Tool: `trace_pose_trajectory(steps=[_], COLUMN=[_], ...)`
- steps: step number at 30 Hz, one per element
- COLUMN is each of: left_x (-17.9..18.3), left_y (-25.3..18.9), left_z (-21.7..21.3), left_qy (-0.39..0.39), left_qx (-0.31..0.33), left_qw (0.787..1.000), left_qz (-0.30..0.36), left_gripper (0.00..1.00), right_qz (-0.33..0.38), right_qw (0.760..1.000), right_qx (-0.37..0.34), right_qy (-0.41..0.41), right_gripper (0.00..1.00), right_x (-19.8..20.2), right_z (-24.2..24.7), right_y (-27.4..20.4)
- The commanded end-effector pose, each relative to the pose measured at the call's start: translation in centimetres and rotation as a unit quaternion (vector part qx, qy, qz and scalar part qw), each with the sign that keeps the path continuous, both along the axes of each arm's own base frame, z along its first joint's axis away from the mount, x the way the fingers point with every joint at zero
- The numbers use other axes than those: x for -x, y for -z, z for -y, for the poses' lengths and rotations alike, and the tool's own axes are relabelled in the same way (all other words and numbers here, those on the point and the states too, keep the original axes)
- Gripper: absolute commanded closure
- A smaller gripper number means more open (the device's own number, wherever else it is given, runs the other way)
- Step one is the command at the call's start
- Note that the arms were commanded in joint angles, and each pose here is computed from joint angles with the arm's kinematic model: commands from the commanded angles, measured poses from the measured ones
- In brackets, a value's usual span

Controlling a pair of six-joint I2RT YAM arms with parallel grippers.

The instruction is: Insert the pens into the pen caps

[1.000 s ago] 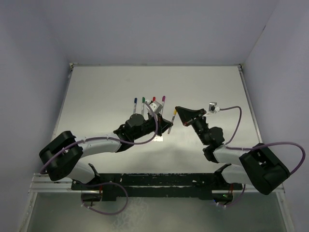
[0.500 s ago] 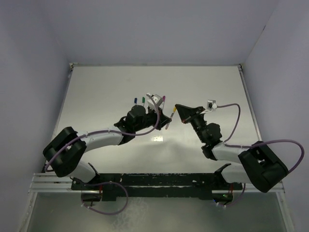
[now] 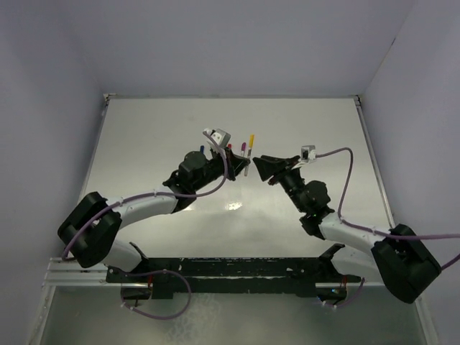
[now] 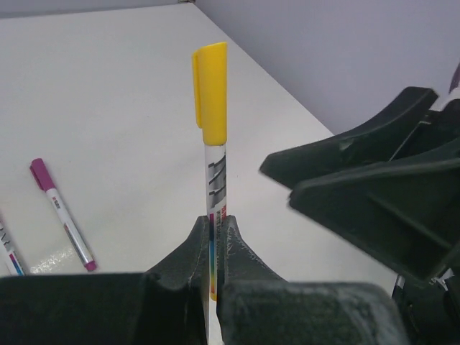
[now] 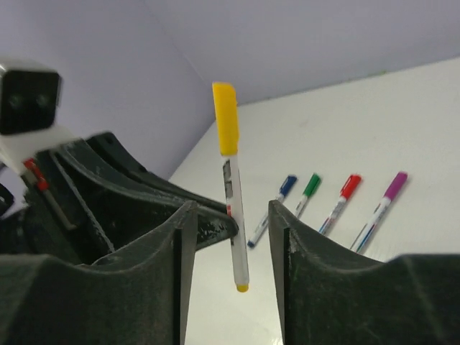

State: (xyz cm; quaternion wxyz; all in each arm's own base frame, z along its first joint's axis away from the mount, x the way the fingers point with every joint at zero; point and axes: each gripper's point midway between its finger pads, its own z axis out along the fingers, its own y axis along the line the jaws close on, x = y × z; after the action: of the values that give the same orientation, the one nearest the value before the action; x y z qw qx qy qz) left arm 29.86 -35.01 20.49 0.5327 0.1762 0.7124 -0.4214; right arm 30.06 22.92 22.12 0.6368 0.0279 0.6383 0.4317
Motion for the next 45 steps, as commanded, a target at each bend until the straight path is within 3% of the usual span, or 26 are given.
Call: trace_pose_trajectory(steps=[1,8,16,22,29,39,45], left_x=[-1.0,-3.9,-9.6,-11.3,-12.2,-12.8,-12.9], left_y=[-0.3,5.6,9.9,12.0,14.1,18.3,19.4], left_z=[-1.6,-5.0,-14.0,-19.0,-21.3,-22.3,-22.1], left_qy=[-0.034,-0.102,-0.229,-0.283,-0.305,-0.311,-0.307], left_qx=[0.017,-0.031,-0.113,-0.146,-0.212,-0.248,-0.252], left_qw=[0.999,0.991,0.952,0.924,0.899,0.877,0.874], left_qz=[0.007,-0.078,-0.167,-0.211,-0.232,-0.268,-0.281], left_gripper=[1.00,1.00,1.00,1.00,1.00,1.00,0.84], right_qz=[0.069,0.066,-0.010,-0.032,-0.044,-0.053,-0.059], right_qw=[0.995,0.991,0.989,0.989,0.989,0.989,0.988], right_qx=[-0.009,-0.012,0.049,0.056,0.060,0.064,0.066], right_qy=[0.067,0.115,0.136,0.131,0.126,0.124,0.124], right_gripper=[0.52,0.45,0.45,0.45,0.45,0.45,0.45], right_x=[0.4,1.9,1.3,1.2,1.1,1.1,1.0], right_z=[3.1,6.3,6.9,6.6,6.4,6.3,6.2], right_y=[-4.3,-4.8,-1.0,0.5,1.3,1.8,2.2])
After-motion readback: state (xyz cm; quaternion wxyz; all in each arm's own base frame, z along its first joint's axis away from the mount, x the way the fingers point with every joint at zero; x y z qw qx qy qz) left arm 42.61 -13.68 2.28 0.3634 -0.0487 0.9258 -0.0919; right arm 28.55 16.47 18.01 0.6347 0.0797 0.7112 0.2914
